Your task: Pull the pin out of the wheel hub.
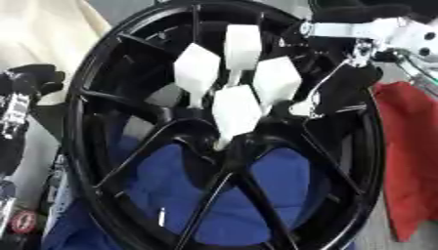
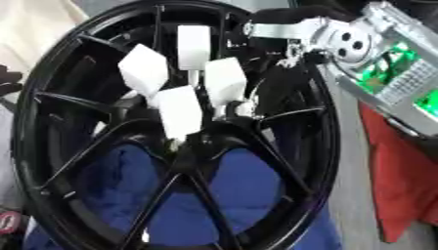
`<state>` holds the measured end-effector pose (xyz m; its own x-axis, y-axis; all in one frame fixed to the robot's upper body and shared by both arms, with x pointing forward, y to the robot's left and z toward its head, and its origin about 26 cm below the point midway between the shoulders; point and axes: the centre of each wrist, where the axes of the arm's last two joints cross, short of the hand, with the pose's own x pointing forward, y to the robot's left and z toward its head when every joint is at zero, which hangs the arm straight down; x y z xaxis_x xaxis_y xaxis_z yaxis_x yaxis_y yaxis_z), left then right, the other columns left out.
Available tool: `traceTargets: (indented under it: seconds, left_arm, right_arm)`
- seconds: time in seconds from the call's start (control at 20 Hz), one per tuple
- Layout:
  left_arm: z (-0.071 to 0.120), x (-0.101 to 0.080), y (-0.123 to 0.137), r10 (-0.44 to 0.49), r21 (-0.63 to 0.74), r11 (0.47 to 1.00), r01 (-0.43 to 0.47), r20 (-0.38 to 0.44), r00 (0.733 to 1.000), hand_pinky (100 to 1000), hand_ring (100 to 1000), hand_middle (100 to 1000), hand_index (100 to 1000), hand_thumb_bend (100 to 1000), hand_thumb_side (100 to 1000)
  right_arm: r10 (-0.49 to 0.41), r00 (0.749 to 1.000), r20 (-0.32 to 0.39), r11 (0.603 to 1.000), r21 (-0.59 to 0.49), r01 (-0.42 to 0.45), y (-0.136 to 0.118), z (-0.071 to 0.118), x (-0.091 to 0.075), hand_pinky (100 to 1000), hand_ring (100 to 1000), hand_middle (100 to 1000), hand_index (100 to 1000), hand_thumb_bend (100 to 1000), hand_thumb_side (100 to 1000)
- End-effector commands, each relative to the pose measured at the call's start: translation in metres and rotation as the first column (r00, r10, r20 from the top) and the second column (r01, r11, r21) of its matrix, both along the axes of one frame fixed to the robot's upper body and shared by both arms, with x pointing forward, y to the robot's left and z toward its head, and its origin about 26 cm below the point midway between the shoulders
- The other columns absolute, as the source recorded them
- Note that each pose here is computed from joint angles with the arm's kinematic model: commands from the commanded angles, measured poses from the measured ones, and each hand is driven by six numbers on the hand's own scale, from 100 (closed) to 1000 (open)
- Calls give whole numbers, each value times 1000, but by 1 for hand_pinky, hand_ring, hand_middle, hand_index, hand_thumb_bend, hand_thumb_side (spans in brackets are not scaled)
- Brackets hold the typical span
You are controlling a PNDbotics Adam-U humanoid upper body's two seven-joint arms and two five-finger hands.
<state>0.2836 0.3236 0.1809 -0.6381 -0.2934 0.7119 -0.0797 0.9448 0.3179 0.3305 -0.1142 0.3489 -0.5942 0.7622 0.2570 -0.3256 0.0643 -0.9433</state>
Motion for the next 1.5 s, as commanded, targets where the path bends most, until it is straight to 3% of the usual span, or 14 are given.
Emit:
traceTargets:
  seconds: [0.05, 0.3, 0.75, 0.95, 1.3, 1.5]
  left_arm:
    - [8, -2, -1, -15, 13, 1000, 15, 24, 1000, 826, 797, 628, 753, 100, 724]
    - [8, -2, -1, -20, 13, 1000, 20, 20, 1000, 828, 798, 629, 753, 100, 724]
    - [8, -2, -1, -26, 16, 1000, 25, 10, 1000, 829, 801, 631, 752, 100, 727]
    - [8, -2, -1, -27, 19, 999, 27, 8, 1000, 830, 801, 631, 752, 100, 725]
    - [8, -2, -1, -30, 24, 999, 30, 4, 1000, 831, 803, 632, 752, 100, 724]
    - [8, -2, -1, -33, 25, 999, 33, 1, 999, 831, 804, 633, 752, 100, 723]
  right_arm:
    - [-2, 1000, 19, 1000, 16, 1, -2, 11, -7, 742, 807, 628, 661, 337, 100]
    - [5, 1000, 28, 999, 33, -6, -2, 13, -11, 736, 797, 598, 632, 332, 100]
    - [5, 1000, 23, 994, 113, -7, -2, 15, -14, 658, 716, 413, 438, 152, 100]
    - [8, 1000, 12, 989, 150, -9, -3, 14, -15, 633, 667, 339, 367, 226, 100]
    - [12, 1000, 14, 982, 189, -14, -8, 14, -20, 594, 587, 203, 235, 257, 101]
    - [24, 1000, 20, 978, 207, -27, -7, 16, -25, 578, 557, 148, 193, 308, 165]
